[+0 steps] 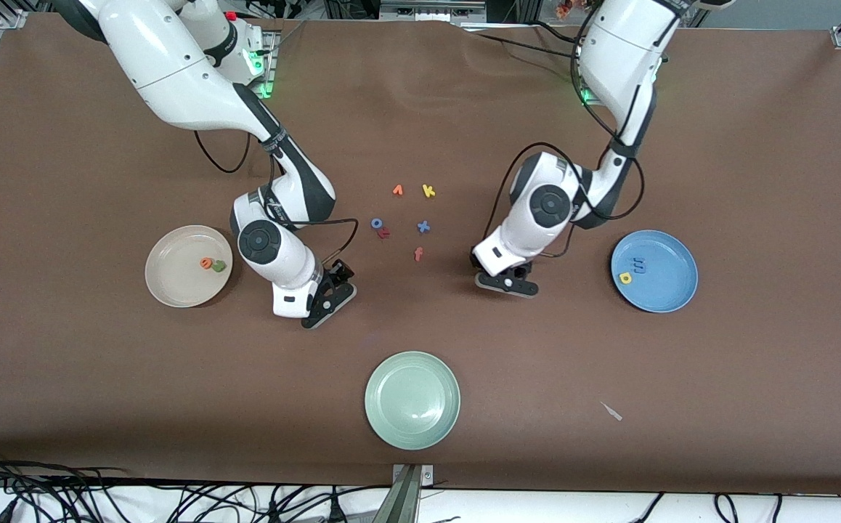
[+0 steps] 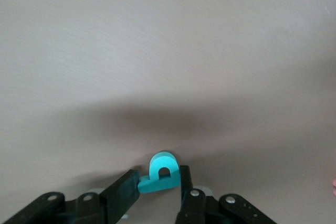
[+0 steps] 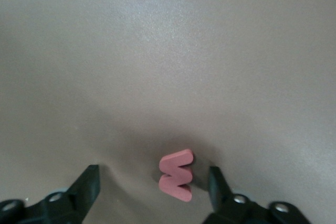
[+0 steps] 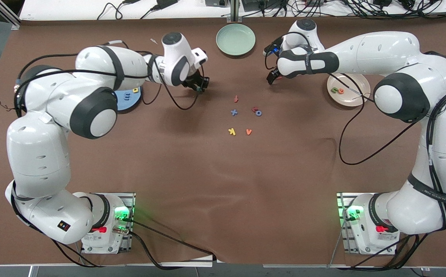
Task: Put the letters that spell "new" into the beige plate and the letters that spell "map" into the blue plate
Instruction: 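Drop the teal letter on the blue plate while the right gripper grasps the pink letter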
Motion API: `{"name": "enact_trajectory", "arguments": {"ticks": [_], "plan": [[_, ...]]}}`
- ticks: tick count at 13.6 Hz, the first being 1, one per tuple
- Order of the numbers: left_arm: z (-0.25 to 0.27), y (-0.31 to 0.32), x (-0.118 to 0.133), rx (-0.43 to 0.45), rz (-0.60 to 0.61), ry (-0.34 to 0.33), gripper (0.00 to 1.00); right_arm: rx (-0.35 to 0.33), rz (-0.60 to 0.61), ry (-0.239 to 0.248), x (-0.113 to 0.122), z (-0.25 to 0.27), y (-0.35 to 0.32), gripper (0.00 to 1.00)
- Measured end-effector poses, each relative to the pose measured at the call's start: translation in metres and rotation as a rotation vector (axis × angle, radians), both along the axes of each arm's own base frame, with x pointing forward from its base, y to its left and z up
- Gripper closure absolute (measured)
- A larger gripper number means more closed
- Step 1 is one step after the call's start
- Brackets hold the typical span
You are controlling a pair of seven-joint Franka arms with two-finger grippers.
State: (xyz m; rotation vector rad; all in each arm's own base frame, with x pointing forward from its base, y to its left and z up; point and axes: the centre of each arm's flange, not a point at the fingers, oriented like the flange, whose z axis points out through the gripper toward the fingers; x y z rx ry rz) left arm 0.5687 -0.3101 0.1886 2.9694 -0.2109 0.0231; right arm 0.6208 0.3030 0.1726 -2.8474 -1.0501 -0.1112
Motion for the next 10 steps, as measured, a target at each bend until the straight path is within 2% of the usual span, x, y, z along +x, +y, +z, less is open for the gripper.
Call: {"name": "enact_trajectory", "arguments": {"ticks": [2,4,5,6,7,9,10], "plan": [[0.035,0.068,0.029,-0.003,0.018,0.035,0.62,0.002,0.001,-0.010,0.004,0.004,0.000,0.39],[0.067,0.150,0.041,-0.012,0.008,0.072,0.62,0.002,0.001,-0.011,0.005,0.005,-0.001,0.42],[0.074,0.191,0.038,-0.018,-0.006,0.089,0.62,0.002,0.001,-0.011,0.005,0.005,-0.001,0.45],[0.073,0.233,0.033,-0.024,-0.024,0.102,0.62,0.001,-0.001,-0.013,0.006,0.006,-0.002,0.53],[0.066,0.270,0.025,-0.031,-0.049,0.112,0.62,0.001,-0.001,-0.013,0.006,0.006,-0.003,0.54],[0.049,0.326,0.010,-0.036,-0.097,0.132,0.62,0.001,-0.001,-0.014,0.007,0.006,-0.003,0.66],[0.045,0.346,0.005,-0.021,-0.125,0.138,0.62,0.001,-0.001,-0.015,0.007,0.006,-0.003,0.67]]}}
